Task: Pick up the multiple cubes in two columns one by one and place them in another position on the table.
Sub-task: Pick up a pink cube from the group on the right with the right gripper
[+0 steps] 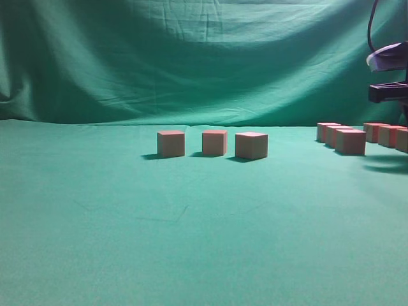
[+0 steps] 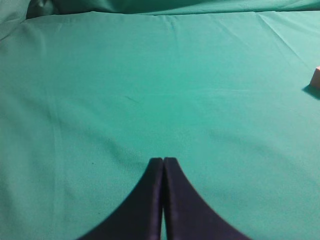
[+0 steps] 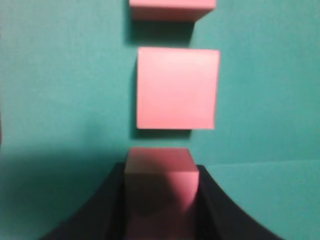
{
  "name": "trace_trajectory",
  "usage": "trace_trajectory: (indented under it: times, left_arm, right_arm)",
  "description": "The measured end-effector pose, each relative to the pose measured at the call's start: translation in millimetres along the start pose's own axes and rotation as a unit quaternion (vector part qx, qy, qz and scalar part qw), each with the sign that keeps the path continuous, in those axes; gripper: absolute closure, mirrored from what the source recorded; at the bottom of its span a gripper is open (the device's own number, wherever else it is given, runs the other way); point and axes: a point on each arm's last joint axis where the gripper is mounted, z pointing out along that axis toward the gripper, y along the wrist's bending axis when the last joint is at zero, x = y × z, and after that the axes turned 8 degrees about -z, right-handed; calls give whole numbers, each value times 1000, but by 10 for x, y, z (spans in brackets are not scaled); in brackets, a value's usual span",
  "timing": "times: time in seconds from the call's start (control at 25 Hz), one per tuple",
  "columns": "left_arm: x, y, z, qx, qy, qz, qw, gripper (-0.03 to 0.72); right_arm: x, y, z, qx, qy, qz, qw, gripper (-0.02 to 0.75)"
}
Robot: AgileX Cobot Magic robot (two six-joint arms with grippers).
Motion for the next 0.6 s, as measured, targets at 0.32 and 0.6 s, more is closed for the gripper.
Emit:
trace_trajectory:
  times: [0.32,0.6]
  left_arm:
    - [0,0,0,0,0,0,1000,688]
    - [0,0,0,0,0,0,1000,688]
  right_arm:
    - [95,92,-520,-32,14,4,999,479]
    - [311,930,-1516,-86,-93,-121,985,479]
